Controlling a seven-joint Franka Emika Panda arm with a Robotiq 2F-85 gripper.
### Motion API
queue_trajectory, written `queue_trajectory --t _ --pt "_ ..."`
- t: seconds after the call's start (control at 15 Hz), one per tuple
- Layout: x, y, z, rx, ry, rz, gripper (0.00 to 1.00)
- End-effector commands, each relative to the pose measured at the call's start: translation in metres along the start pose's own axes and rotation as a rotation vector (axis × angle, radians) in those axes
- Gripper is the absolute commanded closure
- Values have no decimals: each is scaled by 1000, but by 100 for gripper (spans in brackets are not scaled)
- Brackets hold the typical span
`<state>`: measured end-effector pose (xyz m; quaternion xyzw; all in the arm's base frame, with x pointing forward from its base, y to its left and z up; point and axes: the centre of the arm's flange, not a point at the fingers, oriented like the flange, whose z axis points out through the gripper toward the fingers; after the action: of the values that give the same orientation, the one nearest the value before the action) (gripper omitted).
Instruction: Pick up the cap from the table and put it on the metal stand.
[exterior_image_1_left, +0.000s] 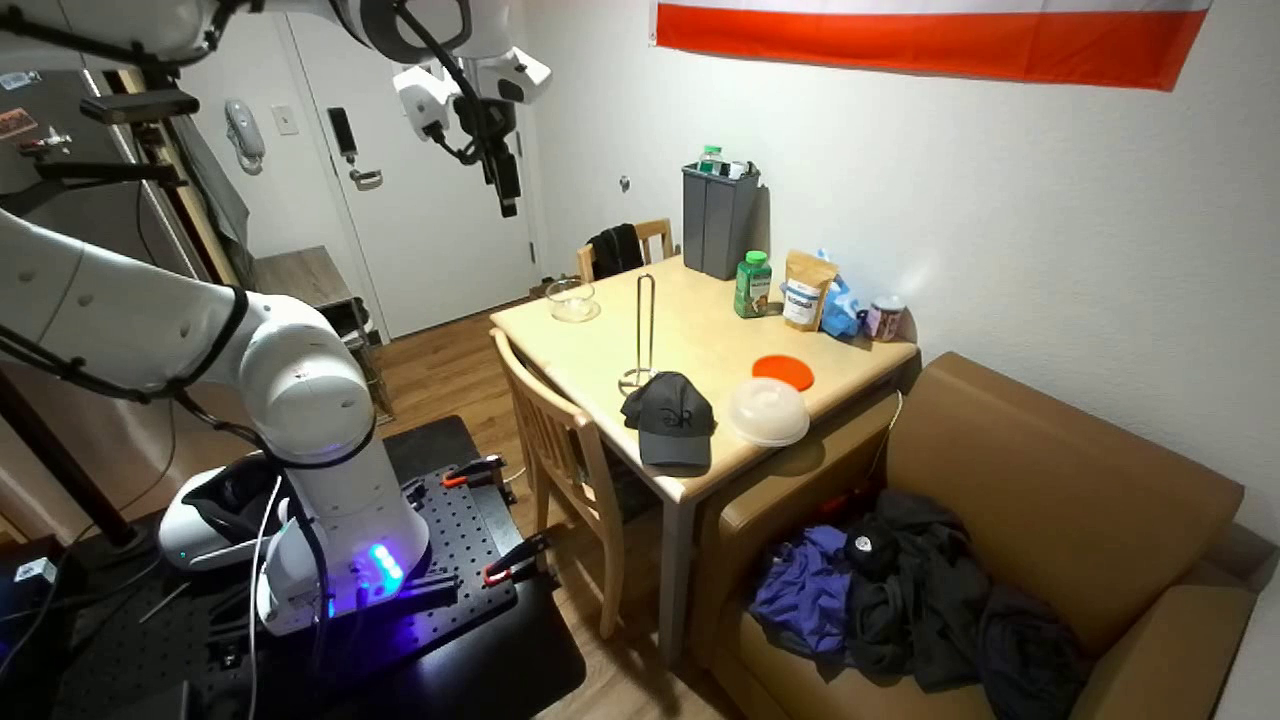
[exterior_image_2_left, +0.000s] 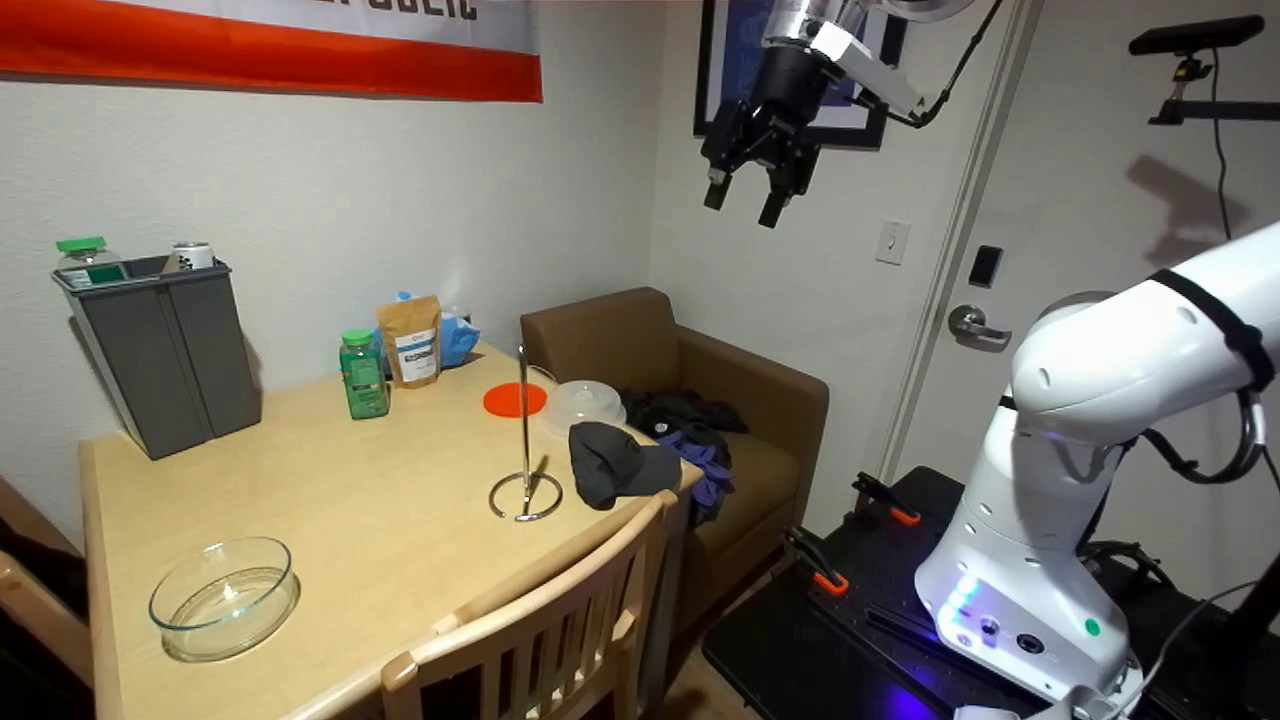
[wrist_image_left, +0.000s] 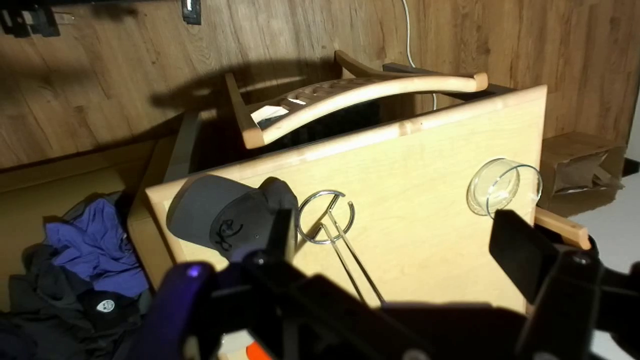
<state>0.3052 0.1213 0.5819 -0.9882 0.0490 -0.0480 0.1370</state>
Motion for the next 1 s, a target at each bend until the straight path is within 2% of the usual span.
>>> queue_trajectory --t 0.0,0.27,0.53,0.93 --pt "27 -13 19 13 -13 54 0" --pt "67 -43 53 29 -105 23 0" --pt "111 -65 106 -34 -252 29 0" --pt "153 -59 177 -124 -401 111 0"
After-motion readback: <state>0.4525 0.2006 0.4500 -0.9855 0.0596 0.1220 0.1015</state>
